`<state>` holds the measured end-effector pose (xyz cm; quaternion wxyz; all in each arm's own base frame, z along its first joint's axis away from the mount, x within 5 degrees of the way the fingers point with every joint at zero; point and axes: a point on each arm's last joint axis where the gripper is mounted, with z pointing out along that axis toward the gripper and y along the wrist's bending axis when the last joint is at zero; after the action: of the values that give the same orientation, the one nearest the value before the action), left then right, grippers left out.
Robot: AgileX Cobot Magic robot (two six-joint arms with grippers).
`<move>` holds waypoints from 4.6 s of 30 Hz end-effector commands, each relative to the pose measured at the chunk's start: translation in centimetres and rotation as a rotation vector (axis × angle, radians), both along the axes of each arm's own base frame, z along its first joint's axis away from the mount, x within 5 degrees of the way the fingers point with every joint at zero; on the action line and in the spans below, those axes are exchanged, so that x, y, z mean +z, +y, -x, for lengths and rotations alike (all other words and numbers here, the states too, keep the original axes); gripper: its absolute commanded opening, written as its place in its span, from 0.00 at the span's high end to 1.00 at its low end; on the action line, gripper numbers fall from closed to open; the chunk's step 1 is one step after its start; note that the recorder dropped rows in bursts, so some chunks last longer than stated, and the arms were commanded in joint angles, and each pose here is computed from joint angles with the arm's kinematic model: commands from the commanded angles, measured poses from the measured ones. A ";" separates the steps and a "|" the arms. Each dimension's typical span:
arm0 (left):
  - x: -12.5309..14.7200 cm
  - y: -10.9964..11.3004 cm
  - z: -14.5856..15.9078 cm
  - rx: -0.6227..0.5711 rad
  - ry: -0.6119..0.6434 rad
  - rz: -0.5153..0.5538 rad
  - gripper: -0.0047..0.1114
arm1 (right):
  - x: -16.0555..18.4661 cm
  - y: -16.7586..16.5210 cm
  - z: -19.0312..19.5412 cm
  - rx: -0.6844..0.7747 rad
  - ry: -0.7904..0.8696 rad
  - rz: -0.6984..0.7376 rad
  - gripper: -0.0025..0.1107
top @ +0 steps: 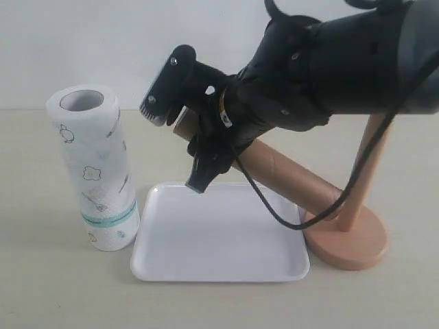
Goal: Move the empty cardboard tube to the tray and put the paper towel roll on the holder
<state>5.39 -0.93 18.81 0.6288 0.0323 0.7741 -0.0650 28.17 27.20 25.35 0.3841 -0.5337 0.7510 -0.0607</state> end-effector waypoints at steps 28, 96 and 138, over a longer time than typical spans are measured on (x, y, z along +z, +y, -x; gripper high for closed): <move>-0.1 0.0 0.0 0.003 0.000 0.006 0.92 | -4.8 3.9 -0.7 0.128 0.059 0.110 0.97; -0.1 0.0 0.0 0.003 0.000 0.006 0.92 | 19.1 -16.1 16.5 -0.120 -0.089 -0.669 0.98; -0.1 0.0 0.0 0.003 0.000 0.006 0.92 | -1.9 -27.1 22.0 -0.704 -0.527 -0.899 0.98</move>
<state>5.39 -0.93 18.81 0.6288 0.0323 0.7741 -0.0650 6.07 -0.01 25.91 0.6952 -0.0094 0.7187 0.0010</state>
